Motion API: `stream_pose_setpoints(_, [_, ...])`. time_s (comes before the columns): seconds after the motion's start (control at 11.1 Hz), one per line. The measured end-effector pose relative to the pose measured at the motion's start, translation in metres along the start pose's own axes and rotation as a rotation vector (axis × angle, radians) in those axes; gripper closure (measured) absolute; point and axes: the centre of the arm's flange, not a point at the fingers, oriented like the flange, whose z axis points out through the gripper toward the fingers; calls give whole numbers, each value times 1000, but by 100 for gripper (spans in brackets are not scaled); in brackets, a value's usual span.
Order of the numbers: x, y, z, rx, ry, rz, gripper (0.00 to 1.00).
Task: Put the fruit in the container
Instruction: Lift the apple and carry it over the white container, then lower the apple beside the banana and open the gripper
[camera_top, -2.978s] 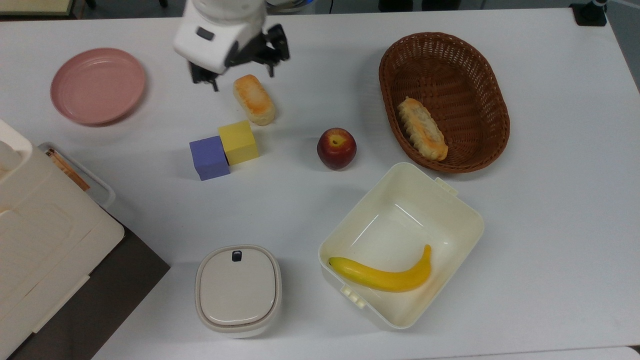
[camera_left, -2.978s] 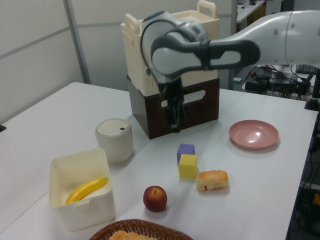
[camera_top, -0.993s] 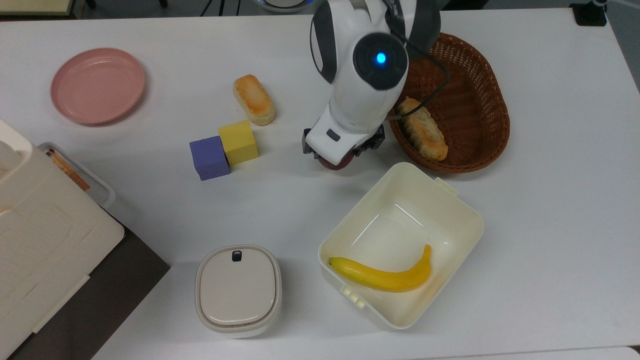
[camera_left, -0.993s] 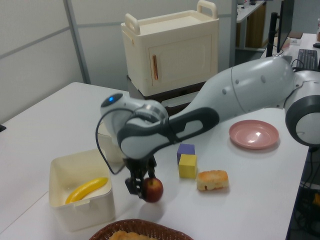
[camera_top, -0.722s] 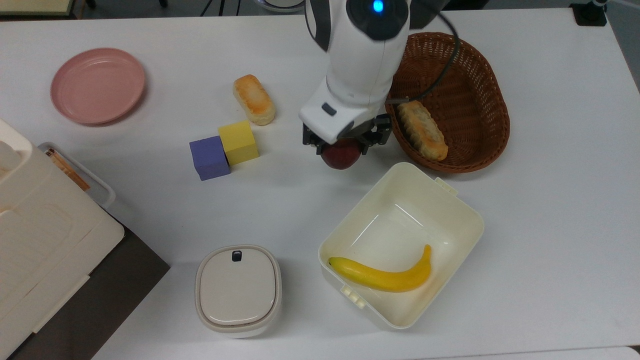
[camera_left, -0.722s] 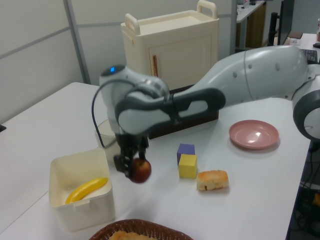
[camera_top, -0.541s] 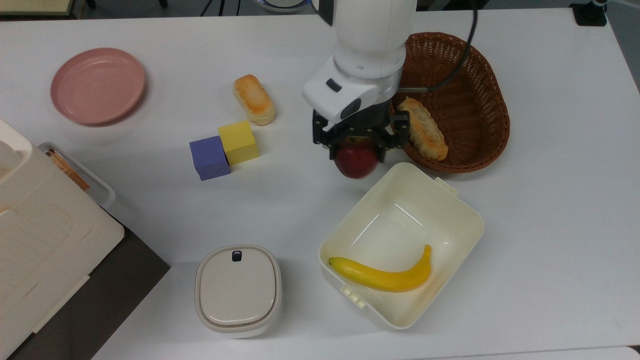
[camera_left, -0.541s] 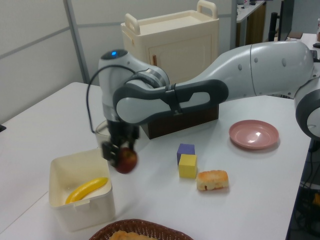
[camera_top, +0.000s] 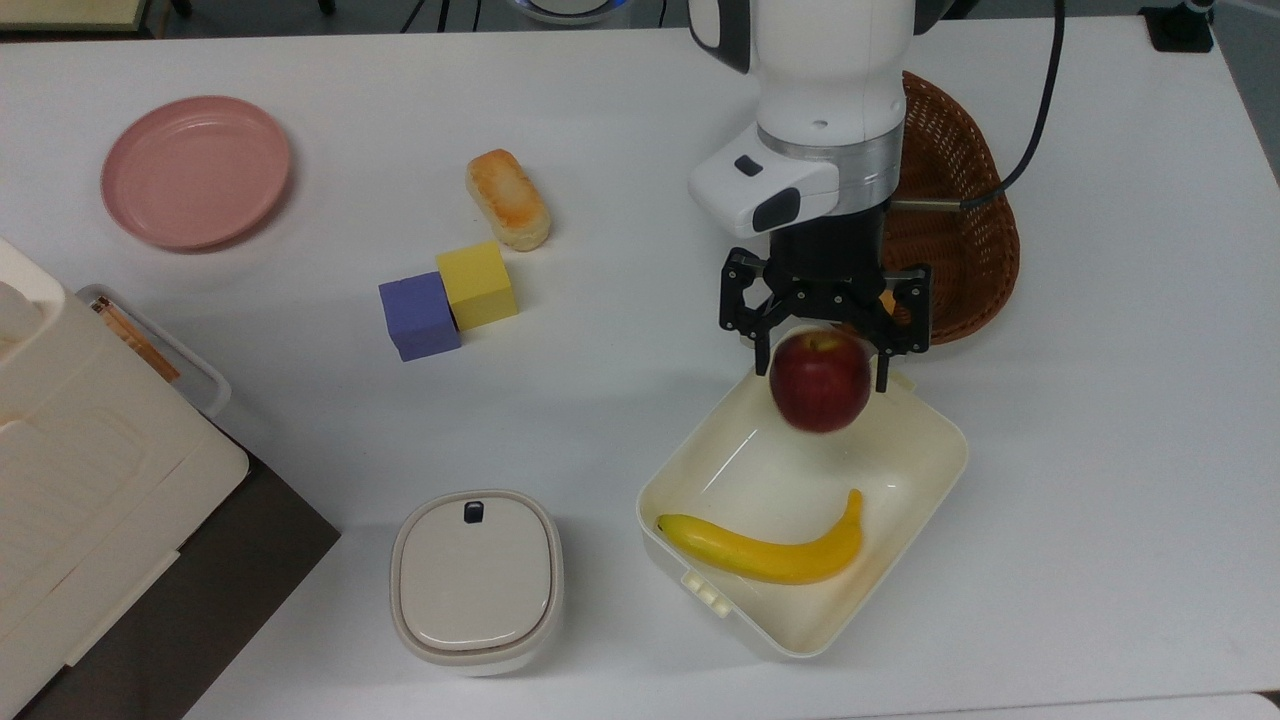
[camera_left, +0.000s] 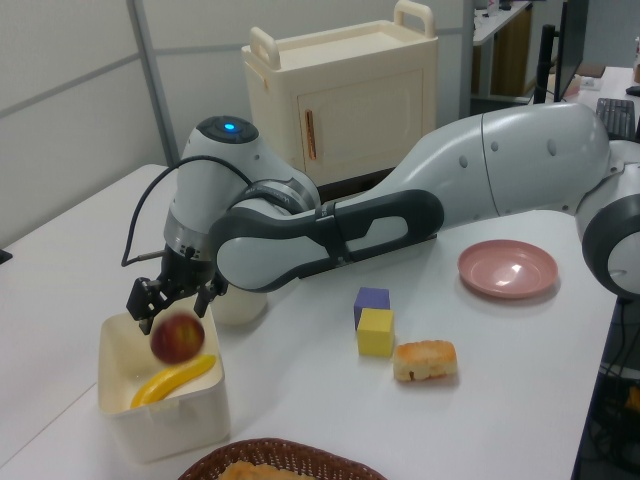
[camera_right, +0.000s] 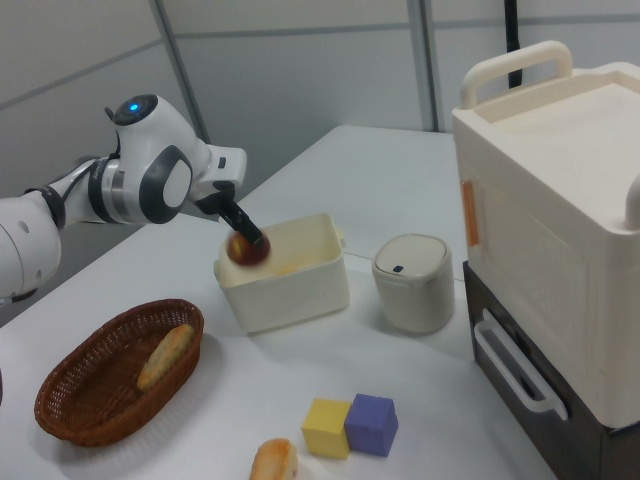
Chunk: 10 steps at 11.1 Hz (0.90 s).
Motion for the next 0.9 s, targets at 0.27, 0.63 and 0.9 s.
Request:
stream_pose_setpoints(0.27, [1,8,-2,-28,-28,10,0])
stream_pose_setpoints(0.63, [-9,67,-51,-211,-366,-273,0])
stream_pose_setpoints(0.9, [-4,116,-76,-252,-503,-375,0])
